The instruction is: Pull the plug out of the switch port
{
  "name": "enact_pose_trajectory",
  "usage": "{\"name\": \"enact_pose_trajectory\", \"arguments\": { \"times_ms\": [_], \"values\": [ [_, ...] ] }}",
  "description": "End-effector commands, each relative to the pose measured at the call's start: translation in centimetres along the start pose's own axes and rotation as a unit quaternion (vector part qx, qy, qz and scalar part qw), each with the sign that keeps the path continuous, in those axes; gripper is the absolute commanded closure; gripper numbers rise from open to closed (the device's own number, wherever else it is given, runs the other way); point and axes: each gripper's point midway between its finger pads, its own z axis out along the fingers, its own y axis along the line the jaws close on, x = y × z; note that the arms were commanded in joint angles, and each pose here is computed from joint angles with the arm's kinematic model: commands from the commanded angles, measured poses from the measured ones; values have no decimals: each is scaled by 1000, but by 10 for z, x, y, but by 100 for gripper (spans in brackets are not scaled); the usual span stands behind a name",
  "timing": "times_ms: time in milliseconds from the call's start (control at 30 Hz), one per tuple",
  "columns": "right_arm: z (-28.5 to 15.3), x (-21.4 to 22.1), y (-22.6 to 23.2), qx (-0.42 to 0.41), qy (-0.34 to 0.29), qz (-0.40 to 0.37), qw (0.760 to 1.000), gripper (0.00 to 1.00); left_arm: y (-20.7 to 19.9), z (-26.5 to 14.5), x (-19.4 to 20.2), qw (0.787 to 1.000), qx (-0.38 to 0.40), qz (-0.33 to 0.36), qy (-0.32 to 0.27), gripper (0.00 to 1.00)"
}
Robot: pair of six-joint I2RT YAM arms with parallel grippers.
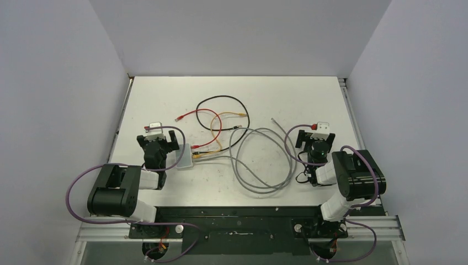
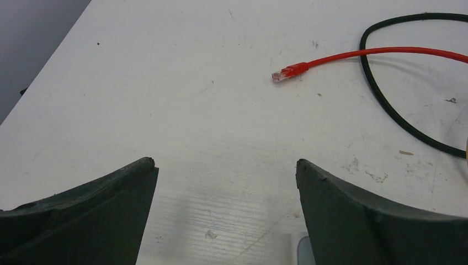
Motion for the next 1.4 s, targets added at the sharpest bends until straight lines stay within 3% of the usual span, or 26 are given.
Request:
{"name": "enact_pose_trajectory", "arguments": {
  "times_ms": [0, 467, 600, 667, 767, 867, 933, 1133, 1200, 1267, 1367],
  "values": [
    [4, -19, 4, -8, -32, 8, 999, 10, -4, 7, -26, 999, 6, -12, -41, 4],
    [5, -20, 5, -10, -34, 9, 999, 10, -12, 6, -27, 999, 31, -2, -43, 4],
    [4, -21, 5, -9, -36, 8, 999, 10, -18, 1, -46, 998, 49, 4, -50, 4],
    [6, -25, 7, -12, -27, 6, 1000, 10, -11, -2, -56, 999, 25, -11, -23, 4],
    [15, -38, 8, -8, 18, 4, 1000, 10, 5, -7, -74, 997, -45, -63, 29, 4],
    [31, -75, 8, 22, 63, 63, 996, 10, 0, -19, -86, 994, -36, -50, 92, 4],
    [34, -84, 13, 25, 101, 86, 991, 10, -1, -29, -86, 988, -46, -82, 123, 4],
    [24, -102, 36, -6, 160, 170, 972, 10, 2, -54, -107, 983, -57, -138, 111, 4],
    [13, -101, 40, -14, 190, 180, 965, 10, -10, -60, -117, 985, -15, -134, 112, 4],
    [0, -87, 35, 5, 230, 182, 956, 10, -19, -66, -124, 985, 14, -126, 119, 4],
    [-16, -73, 19, 52, 269, 184, 944, 10, -5, -73, -125, 981, -29, -131, 144, 4]
  ]
}}
